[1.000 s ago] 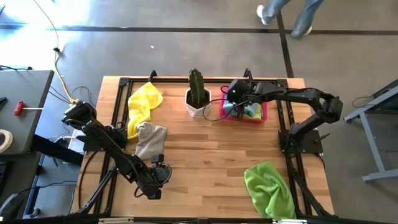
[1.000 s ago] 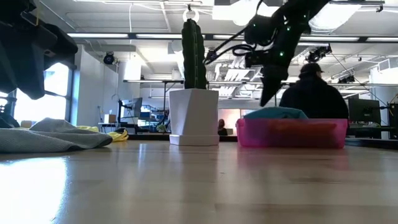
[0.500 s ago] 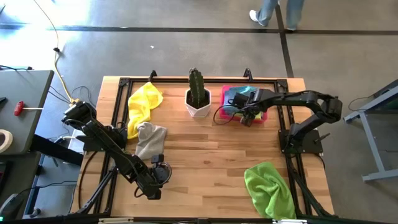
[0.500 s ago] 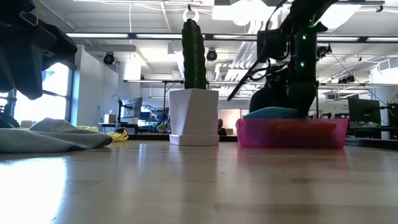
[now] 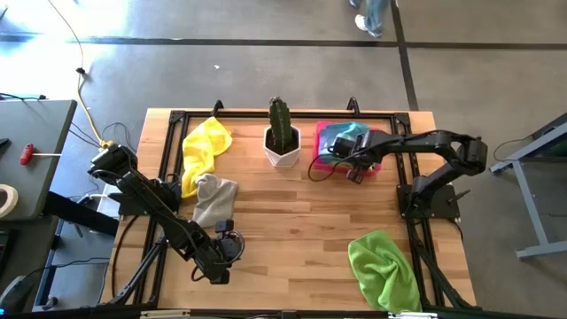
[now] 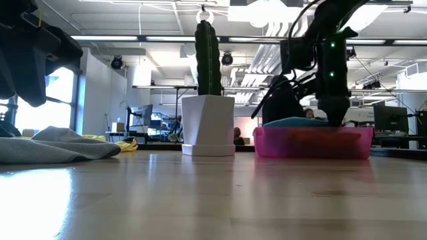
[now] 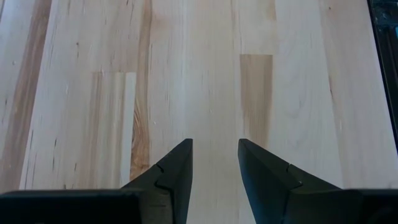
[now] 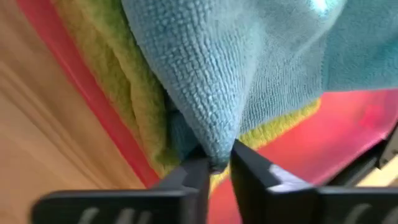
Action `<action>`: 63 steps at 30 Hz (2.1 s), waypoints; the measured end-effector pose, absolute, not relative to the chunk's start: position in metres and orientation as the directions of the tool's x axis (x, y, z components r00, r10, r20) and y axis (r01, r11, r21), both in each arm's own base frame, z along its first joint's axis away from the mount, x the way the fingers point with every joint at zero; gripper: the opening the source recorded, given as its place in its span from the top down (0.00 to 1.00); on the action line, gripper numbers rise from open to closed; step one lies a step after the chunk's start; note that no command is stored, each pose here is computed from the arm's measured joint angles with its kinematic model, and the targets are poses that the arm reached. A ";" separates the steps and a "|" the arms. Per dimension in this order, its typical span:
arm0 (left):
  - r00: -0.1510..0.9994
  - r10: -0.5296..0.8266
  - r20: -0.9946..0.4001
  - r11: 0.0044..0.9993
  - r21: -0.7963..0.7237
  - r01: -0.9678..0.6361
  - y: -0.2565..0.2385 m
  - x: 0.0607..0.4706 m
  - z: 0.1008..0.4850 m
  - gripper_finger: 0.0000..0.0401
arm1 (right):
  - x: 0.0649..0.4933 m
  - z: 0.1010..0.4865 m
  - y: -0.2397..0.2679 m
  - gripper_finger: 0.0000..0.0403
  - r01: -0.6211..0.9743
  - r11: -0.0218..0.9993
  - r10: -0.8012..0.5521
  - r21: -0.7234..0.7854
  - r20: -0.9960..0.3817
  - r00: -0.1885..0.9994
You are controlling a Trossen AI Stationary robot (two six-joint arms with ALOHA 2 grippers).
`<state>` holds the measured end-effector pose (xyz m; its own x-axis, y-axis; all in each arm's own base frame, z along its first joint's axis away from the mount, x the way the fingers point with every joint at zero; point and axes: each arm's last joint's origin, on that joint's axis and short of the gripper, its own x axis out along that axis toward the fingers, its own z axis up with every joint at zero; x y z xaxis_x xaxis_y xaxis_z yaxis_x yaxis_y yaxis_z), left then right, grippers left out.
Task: Fold microfiber towels
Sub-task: Fold the yellow green towel
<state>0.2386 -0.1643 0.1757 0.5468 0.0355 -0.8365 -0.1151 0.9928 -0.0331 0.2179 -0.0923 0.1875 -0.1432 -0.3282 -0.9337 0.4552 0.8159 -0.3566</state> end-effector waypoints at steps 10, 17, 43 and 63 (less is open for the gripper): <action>0.547 0.036 -0.837 0.993 -0.033 -0.115 -0.164 0.239 0.176 0.70 | 0.216 0.206 -0.092 0.97 0.413 0.826 -0.319 -0.382 -0.923 -0.216; 0.547 0.035 -0.836 0.993 -0.033 -0.115 -0.164 0.239 0.176 0.70 | 0.208 0.207 -0.079 0.99 0.333 0.862 -0.282 -0.383 -0.907 -0.314; 0.562 0.051 -0.825 0.992 -0.022 -0.123 -0.165 0.239 0.176 0.70 | 0.206 0.238 -0.008 0.61 0.676 0.715 0.041 -0.178 -0.954 -0.296; 0.614 0.087 -0.784 0.988 -0.010 -0.152 -0.165 0.242 0.179 0.70 | 0.190 0.217 0.141 0.61 0.510 0.860 -0.002 -0.016 -1.000 -0.028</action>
